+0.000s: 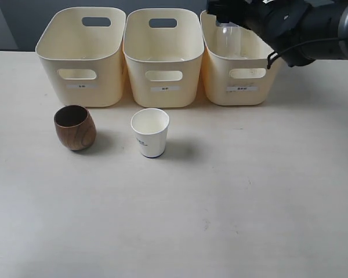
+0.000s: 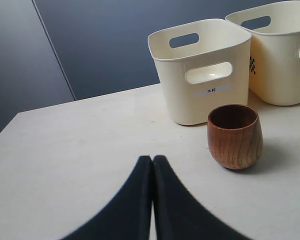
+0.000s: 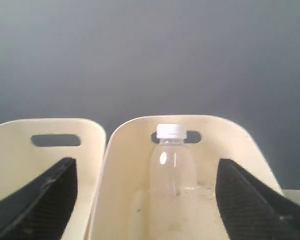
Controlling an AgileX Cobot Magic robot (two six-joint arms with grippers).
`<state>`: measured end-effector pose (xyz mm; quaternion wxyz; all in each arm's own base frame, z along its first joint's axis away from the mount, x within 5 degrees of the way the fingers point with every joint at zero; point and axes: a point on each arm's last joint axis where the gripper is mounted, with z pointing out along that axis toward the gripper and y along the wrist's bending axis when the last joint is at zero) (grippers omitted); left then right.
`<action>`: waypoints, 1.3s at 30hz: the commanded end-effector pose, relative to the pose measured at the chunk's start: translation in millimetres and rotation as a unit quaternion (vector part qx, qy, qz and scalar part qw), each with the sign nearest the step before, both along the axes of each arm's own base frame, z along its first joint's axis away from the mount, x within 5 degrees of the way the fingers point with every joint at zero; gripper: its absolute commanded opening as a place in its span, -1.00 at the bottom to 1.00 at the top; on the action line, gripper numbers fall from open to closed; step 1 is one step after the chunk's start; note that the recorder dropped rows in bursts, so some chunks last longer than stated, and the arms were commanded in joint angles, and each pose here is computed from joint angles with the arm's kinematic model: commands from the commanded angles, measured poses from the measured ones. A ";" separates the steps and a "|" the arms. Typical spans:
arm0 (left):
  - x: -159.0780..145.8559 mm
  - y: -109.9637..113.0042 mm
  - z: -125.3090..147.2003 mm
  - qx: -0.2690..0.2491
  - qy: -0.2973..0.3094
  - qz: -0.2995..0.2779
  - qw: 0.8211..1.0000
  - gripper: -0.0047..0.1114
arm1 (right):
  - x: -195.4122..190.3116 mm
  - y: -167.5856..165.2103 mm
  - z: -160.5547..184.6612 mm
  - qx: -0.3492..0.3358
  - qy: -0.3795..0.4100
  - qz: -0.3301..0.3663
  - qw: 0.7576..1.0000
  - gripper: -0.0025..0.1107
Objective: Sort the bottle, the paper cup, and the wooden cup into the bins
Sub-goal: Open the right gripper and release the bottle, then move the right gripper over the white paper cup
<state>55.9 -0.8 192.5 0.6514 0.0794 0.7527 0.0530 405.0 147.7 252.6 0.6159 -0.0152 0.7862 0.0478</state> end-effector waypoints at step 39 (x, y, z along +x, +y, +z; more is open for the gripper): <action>-0.2 -0.2 0.3 -0.001 -0.004 -0.002 1.000 -0.92 | -57.3 56.9 -50.0 0.129 0.390 0.279 0.868 0.33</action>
